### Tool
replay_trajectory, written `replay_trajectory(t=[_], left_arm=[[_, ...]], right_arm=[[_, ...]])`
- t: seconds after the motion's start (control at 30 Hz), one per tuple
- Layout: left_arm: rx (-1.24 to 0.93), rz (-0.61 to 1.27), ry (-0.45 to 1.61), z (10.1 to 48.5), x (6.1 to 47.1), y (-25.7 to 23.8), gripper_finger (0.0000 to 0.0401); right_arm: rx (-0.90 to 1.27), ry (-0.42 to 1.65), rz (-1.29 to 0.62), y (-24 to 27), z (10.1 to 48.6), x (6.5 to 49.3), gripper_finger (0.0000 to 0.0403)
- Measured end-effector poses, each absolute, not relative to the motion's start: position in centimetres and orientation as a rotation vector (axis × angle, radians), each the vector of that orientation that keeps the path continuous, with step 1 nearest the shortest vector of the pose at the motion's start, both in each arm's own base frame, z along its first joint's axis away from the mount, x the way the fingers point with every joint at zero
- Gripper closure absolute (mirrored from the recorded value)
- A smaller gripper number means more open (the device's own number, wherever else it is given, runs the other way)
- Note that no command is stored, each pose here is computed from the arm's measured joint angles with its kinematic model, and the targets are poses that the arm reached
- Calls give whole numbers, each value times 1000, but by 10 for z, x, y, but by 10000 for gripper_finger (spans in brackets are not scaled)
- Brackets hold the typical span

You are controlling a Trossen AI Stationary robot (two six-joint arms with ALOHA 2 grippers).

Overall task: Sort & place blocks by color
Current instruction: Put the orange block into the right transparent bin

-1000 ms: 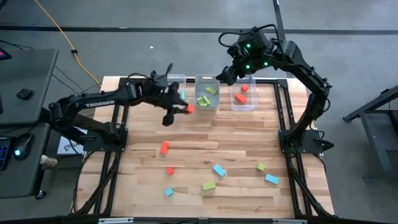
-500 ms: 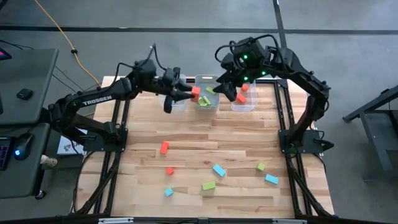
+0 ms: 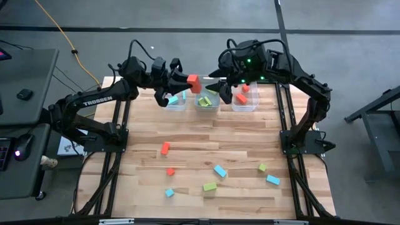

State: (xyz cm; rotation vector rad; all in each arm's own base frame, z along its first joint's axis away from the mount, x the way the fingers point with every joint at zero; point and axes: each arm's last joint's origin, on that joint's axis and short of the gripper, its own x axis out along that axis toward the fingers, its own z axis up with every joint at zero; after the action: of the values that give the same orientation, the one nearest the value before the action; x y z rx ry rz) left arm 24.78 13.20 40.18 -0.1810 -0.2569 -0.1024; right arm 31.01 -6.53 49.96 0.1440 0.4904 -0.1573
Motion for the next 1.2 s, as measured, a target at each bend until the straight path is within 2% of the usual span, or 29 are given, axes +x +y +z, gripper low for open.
replay_trajectory(t=[0.23,0.8,1.2], left_arm=[[-146,-37,-276,402,248,134,327],[-88,13,-307,404,248,134,327],[-97,16,-296,410,269,140,327]], right_arm=[[154,445,-102,-65,502,316,162],[153,375,-137,-66,508,318,162],[144,386,-139,-67,500,332,163]])
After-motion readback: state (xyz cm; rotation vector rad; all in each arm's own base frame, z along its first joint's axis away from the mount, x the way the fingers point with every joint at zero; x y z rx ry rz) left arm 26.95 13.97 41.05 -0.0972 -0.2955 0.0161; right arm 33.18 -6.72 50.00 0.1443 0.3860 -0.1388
